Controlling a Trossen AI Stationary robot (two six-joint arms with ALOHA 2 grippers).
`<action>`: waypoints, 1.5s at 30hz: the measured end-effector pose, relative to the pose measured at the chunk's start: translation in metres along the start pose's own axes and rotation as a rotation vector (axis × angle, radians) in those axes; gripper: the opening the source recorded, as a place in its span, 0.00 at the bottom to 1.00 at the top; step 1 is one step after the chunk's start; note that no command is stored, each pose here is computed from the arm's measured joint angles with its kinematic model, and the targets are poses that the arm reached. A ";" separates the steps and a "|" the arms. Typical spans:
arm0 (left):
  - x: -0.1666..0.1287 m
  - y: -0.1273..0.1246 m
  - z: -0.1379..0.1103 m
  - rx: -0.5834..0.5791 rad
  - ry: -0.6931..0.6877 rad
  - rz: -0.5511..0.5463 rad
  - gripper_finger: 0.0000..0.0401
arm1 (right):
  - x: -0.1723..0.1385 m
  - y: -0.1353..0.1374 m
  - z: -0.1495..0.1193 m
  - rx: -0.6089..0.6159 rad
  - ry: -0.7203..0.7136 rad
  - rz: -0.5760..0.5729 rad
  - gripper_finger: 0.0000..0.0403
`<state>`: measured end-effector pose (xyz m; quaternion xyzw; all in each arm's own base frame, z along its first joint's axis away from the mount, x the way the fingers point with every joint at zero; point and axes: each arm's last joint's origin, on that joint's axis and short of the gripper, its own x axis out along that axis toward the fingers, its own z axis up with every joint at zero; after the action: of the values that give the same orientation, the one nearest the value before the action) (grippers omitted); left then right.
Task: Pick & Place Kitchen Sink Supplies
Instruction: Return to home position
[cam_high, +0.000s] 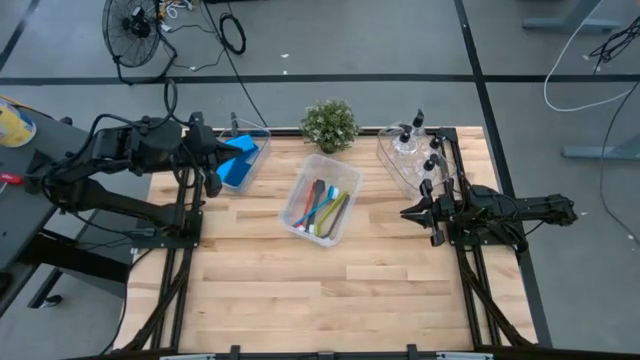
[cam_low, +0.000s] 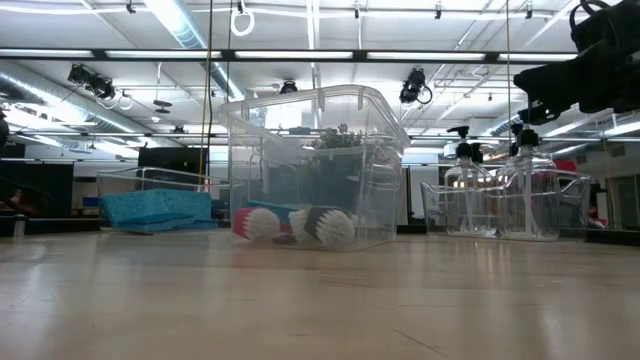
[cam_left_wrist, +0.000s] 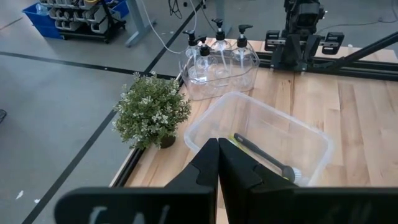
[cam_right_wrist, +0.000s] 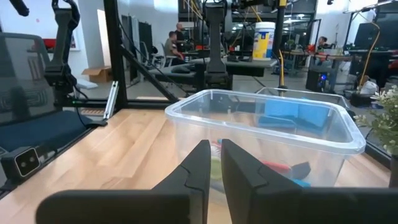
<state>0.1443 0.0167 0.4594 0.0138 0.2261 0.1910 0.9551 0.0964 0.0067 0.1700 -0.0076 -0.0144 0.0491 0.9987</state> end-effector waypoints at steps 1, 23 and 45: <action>0.000 0.000 0.000 0.000 0.000 0.000 0.04 | 0.000 0.000 0.000 0.000 0.000 0.000 0.11; 0.000 0.000 0.000 0.000 0.000 0.000 0.04 | 0.000 0.000 0.000 0.004 0.006 0.000 0.11; -0.001 0.000 0.003 -0.032 -0.031 -0.002 0.04 | 0.000 0.000 0.000 0.001 0.006 -0.001 0.11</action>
<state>0.1452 0.0166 0.4622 0.0014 0.2083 0.1933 0.9588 0.0969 0.0066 0.1697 -0.0074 -0.0113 0.0487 0.9987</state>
